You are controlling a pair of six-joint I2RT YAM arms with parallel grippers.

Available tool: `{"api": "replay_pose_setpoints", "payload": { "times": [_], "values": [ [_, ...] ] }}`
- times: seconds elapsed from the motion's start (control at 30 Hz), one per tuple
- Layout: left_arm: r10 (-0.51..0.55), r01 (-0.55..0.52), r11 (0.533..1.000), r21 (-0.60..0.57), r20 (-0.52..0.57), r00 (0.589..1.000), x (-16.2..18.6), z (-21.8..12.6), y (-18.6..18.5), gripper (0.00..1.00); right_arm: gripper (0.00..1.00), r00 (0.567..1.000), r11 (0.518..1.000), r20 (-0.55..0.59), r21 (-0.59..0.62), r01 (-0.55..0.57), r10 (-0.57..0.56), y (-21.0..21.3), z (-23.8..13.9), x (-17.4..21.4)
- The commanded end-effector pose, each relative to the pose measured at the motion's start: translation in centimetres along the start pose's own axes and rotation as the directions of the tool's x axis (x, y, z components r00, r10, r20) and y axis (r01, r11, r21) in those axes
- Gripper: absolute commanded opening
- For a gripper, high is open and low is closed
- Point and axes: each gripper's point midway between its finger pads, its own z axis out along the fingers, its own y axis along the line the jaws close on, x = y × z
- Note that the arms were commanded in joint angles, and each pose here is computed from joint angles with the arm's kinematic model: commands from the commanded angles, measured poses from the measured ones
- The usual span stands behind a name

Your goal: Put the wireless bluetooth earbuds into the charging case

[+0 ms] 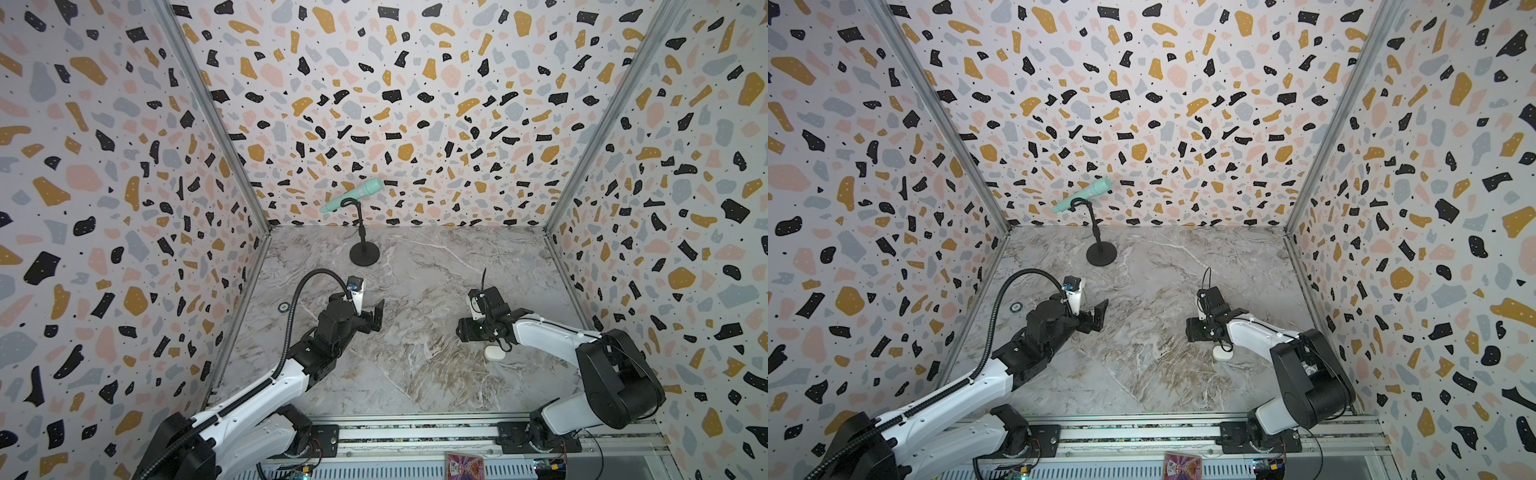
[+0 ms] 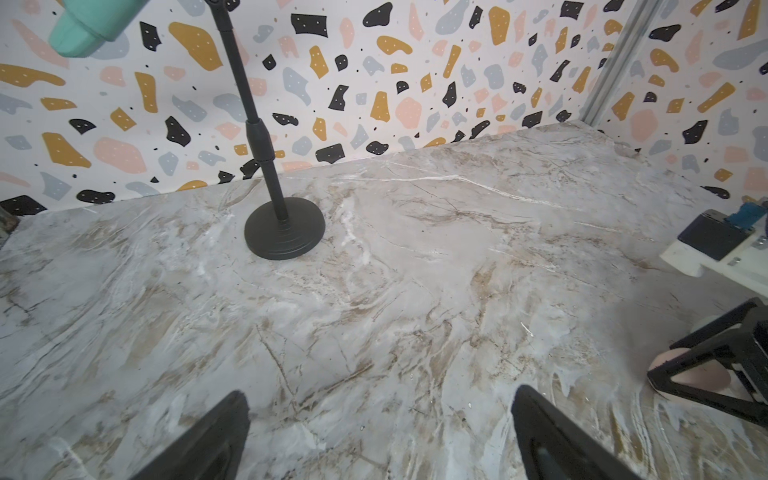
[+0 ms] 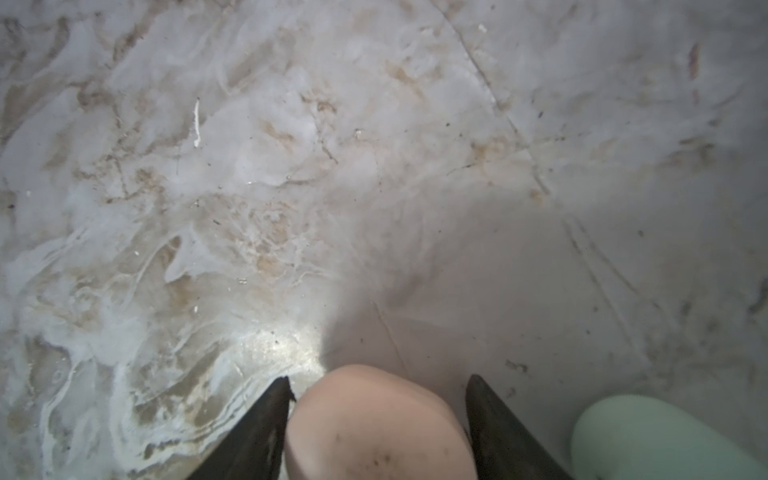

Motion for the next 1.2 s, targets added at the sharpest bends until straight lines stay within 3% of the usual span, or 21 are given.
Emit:
{"api": "replay_pose_setpoints", "payload": {
  "times": [0.0, 0.13, 0.3, 0.43, 0.63, 0.93, 1.17],
  "values": [
    [0.005, -0.001, 0.997, -0.072, 0.051, 0.999, -2.1, 0.1, 1.2, 1.0, 0.76, 1.0, 1.0, 0.013, 0.007, 0.017, -0.017, 0.2, -0.7, -0.7],
    [0.028, -0.02, 0.991, -0.133, 0.061, 0.998, -2.7, 0.2, 2.6, 1.0, 0.83, 0.997, 0.999, 0.072, -0.006, 0.032, -0.032, 0.9, -2.9, -2.7],
    [0.084, -0.044, 0.963, -0.266, 0.141, 0.986, -4.6, -0.7, 5.8, 1.0, 0.95, 0.972, 0.998, 0.23, -0.016, 0.056, -0.051, 0.8, -7.2, -7.0],
    [0.103, -0.033, 0.932, -0.361, 0.176, 0.979, -4.7, -1.1, 8.8, 1.0, 0.99, 0.937, 0.995, 0.339, 0.076, 0.068, -0.09, -1.8, -9.0, -9.6],
    [0.146, -0.075, 0.882, -0.466, 0.118, 0.982, -0.5, -0.6, 12.5, 1.0, 0.99, 0.838, 0.965, 0.526, 0.263, 0.007, -0.149, -7.2, -11.2, -12.6],
    [0.113, 0.022, 0.865, -0.502, 0.237, 0.965, 1.3, -1.9, 15.5, 1.0, 0.99, 0.71, 0.958, 0.673, 0.287, 0.008, -0.208, -11.6, -9.7, -11.8],
    [0.048, 0.097, 0.845, -0.526, 0.255, 0.966, 2.3, -2.2, 17.8, 1.0, 0.99, 0.59, 0.954, 0.76, 0.293, 0.064, -0.273, -11.2, -9.3, -11.5]
  ]
}}
